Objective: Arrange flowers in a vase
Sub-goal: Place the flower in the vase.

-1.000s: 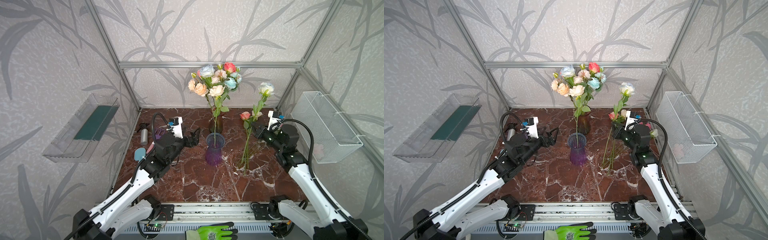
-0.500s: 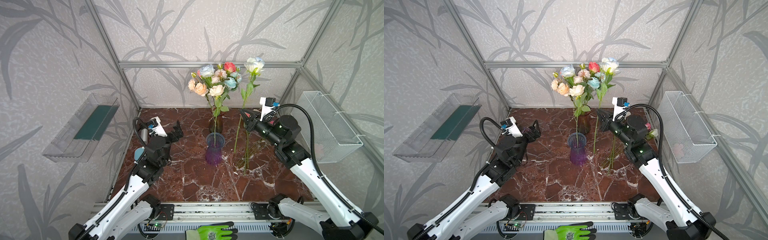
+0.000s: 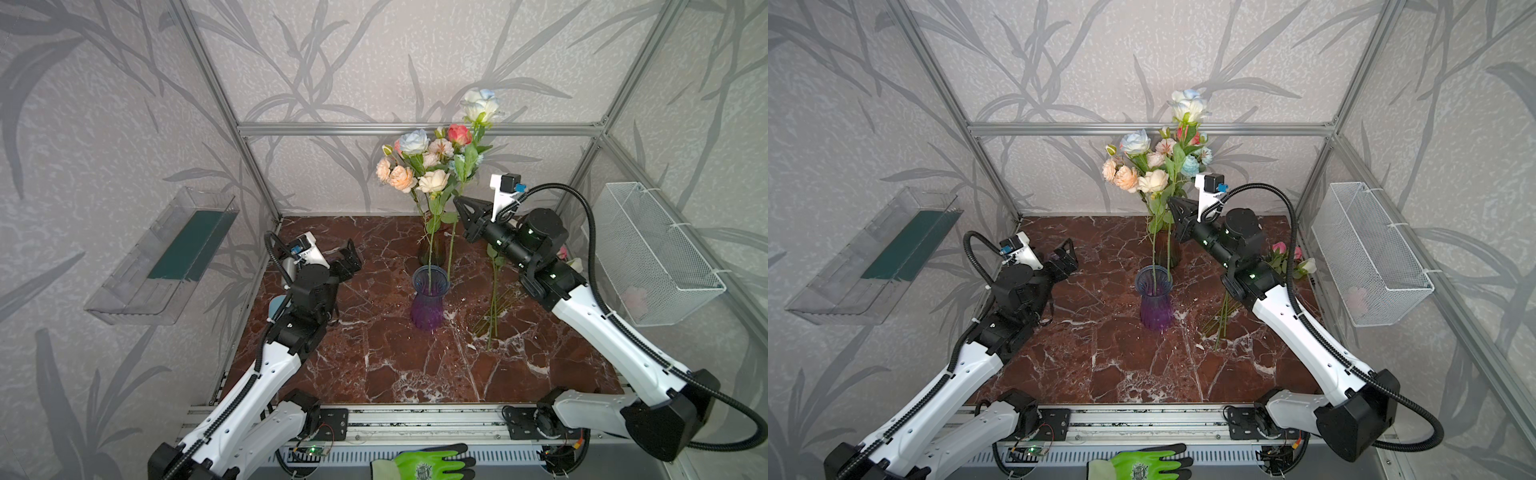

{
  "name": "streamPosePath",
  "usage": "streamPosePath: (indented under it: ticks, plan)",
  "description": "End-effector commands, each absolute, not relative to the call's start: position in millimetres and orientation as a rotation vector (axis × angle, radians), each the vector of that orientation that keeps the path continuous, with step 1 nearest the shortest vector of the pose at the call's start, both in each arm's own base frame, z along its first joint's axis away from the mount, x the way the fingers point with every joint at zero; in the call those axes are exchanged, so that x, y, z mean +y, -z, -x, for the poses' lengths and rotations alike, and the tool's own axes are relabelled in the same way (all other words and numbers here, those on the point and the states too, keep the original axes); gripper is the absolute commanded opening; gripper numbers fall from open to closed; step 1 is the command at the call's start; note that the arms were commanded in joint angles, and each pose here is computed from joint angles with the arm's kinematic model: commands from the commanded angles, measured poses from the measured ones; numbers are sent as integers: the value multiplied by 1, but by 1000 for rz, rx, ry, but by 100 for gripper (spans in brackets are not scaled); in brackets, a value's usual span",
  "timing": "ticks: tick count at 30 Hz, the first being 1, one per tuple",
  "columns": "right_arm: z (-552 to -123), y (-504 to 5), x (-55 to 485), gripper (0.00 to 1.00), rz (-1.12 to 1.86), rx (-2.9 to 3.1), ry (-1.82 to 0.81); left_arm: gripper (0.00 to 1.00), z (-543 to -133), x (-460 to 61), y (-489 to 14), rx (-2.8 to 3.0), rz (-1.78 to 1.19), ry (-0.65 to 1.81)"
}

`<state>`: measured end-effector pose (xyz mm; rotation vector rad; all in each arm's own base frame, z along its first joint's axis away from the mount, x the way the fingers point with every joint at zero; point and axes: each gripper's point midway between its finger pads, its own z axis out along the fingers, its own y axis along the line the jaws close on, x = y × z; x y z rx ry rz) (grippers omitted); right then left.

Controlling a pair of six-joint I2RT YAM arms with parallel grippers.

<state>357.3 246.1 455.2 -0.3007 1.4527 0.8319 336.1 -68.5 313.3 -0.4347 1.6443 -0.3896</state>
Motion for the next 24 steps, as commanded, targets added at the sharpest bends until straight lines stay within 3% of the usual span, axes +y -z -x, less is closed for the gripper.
streamPosePath:
  ticks: [1, 11, 17, 24]
  plan:
    - [-354, -479, 251, 0, 326, 1329, -847, 97, -338, -74, -314, 1646, 445, 449]
    - [-353, -422, 268, 1, 373, 1359, -818, 96, -338, -79, -315, 1649, 432, 487]
    - [-327, -370, 273, 7, 395, 1427, -804, 97, -340, -88, -313, 1658, 410, 529]
    - [-308, -343, 265, 18, 385, 1495, -816, 96, -342, -98, -312, 1664, 384, 588]
